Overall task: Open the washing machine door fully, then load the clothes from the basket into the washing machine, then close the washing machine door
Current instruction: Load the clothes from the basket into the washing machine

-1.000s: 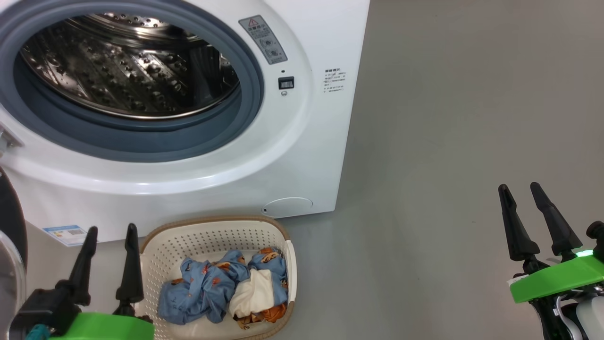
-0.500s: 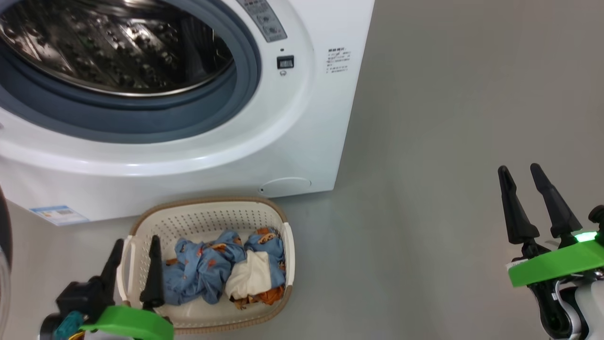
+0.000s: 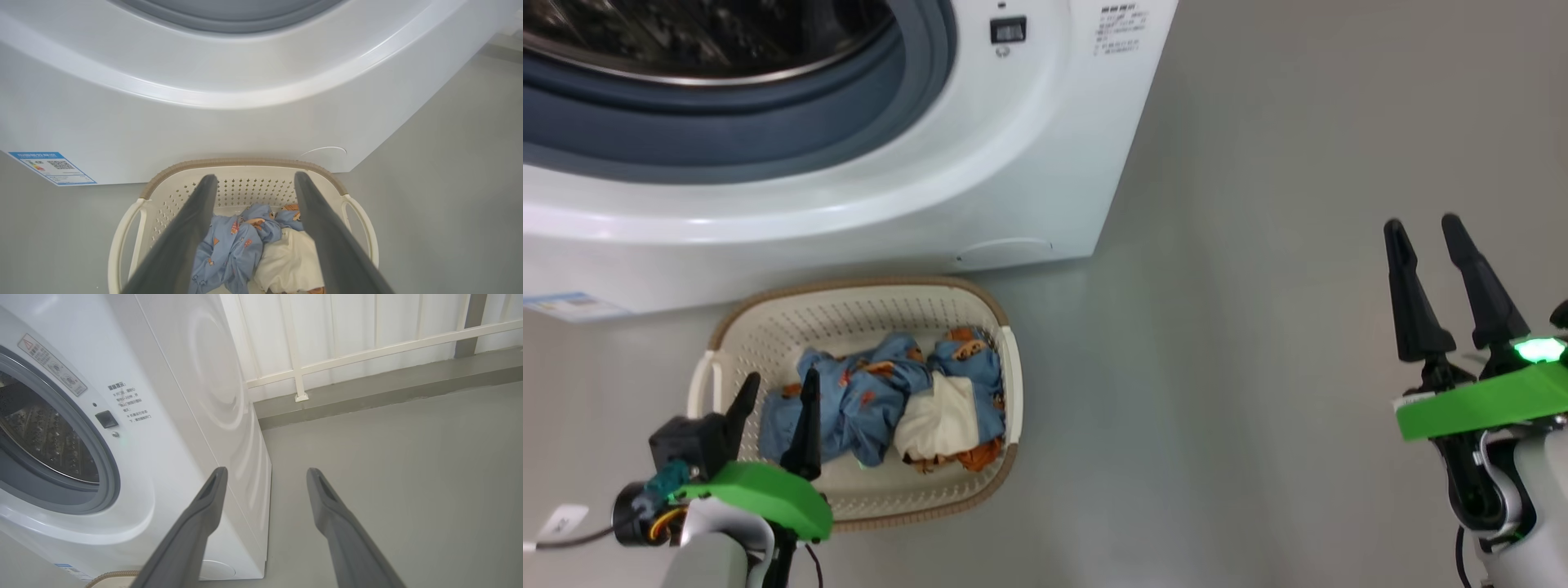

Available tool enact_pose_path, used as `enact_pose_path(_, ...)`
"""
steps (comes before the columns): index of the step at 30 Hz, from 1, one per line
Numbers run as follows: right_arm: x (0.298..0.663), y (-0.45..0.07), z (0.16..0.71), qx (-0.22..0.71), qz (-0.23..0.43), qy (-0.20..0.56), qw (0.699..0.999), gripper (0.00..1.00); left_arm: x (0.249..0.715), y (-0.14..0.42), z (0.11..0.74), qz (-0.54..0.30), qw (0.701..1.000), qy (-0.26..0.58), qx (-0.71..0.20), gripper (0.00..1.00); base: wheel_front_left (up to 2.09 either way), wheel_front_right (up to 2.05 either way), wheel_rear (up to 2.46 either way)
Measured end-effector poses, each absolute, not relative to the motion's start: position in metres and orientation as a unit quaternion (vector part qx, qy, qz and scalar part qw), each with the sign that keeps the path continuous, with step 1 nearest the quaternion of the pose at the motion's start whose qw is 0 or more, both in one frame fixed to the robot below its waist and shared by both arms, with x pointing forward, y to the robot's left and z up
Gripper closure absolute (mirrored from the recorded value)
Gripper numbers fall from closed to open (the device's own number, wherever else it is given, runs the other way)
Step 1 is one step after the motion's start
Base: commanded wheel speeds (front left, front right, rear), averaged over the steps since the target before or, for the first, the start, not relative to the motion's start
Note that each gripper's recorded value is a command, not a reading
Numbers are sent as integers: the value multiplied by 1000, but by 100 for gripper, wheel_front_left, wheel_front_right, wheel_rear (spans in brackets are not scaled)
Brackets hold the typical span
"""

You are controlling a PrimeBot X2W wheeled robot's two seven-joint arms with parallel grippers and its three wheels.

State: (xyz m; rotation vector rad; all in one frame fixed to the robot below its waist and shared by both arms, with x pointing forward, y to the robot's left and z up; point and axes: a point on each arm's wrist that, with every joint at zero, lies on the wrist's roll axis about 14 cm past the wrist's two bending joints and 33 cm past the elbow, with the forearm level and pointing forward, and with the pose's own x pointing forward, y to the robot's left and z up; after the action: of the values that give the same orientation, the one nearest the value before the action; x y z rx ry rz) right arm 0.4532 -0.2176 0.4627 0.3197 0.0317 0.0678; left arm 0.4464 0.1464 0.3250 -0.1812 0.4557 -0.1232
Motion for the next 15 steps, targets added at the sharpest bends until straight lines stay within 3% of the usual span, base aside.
enact_pose_path(15, 489, -210, 425, 164, 38, 41, 985, 0, 459, 136, 243, -68, 935, 339, -80, 0, 0, 0, 0)
